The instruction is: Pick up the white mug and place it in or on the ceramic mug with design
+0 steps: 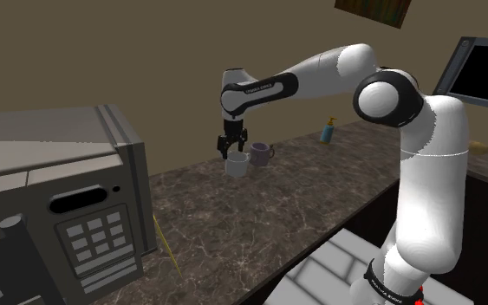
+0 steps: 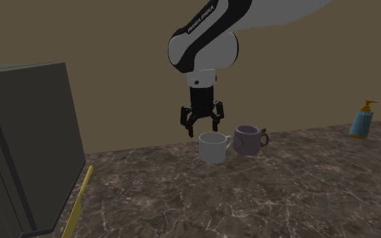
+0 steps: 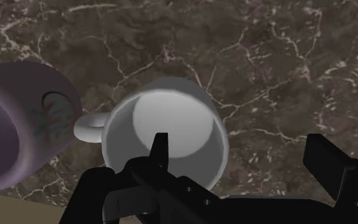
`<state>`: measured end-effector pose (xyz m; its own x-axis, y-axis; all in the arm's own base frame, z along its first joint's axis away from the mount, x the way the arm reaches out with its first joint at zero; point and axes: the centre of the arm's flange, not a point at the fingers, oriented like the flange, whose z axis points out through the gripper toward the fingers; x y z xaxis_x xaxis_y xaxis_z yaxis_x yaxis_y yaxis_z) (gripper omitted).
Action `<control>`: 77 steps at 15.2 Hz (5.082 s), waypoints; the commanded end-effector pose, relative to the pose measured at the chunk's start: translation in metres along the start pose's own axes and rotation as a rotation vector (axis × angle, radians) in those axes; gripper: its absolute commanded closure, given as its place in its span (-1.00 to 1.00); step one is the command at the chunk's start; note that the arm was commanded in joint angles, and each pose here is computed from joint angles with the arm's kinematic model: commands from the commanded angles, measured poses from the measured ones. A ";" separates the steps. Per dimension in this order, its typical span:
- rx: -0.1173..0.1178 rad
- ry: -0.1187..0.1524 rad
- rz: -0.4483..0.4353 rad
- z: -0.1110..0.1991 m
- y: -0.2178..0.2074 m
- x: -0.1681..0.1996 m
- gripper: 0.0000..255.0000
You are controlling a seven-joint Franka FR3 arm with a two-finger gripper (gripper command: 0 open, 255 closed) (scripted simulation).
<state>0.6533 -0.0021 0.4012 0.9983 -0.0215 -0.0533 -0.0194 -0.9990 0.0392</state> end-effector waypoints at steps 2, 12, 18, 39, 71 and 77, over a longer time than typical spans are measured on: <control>-0.007 0.002 0.003 0.017 0.000 0.020 -1.00; -0.007 0.002 0.003 0.052 0.000 0.020 -1.00; -0.007 0.002 0.003 0.052 0.000 0.020 1.00; -0.007 0.002 0.003 -0.017 0.002 0.016 1.00; -0.007 0.002 0.003 -0.132 0.164 -0.005 1.00; -0.007 0.002 0.003 -0.114 0.189 -0.007 1.00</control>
<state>0.6489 -0.1842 0.5282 0.9983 -0.0247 -0.0518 -0.0223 -0.9987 0.0460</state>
